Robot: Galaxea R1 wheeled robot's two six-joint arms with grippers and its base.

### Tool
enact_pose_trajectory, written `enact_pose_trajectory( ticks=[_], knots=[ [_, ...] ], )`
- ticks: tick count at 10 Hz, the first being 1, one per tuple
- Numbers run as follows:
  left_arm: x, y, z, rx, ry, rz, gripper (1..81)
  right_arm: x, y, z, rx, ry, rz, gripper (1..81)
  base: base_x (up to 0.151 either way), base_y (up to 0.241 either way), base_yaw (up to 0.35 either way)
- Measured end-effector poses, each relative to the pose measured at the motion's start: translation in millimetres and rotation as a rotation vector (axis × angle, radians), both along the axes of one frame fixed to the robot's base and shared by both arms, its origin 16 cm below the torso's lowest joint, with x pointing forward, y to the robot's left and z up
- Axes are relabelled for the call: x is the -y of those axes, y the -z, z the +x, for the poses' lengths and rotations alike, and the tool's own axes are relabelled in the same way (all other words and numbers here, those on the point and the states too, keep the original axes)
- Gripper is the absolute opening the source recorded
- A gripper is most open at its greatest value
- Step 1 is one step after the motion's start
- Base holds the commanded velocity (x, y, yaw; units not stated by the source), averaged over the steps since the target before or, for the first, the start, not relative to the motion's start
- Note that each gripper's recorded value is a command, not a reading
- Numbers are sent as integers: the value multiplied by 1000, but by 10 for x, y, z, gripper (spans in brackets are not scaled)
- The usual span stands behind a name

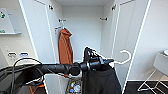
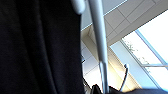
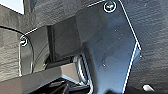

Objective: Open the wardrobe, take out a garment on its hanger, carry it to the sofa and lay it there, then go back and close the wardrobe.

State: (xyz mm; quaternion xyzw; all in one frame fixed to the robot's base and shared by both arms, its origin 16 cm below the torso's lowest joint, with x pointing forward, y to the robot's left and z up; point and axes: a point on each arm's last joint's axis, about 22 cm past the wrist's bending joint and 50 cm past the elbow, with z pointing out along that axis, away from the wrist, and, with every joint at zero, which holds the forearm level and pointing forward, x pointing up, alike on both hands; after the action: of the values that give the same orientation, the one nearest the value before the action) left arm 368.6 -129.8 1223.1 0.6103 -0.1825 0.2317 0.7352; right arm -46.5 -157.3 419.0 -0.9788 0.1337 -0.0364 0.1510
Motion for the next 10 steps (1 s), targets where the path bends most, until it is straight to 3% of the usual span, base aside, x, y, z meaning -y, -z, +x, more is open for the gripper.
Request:
enact_pose_trajectory(
  ticks=[10],
  knots=[
    [-15, -33, -7, 12, -2, -15, 10, -2, 0, 0, 0, 0, 0, 811, 0, 0, 0]
  ],
)
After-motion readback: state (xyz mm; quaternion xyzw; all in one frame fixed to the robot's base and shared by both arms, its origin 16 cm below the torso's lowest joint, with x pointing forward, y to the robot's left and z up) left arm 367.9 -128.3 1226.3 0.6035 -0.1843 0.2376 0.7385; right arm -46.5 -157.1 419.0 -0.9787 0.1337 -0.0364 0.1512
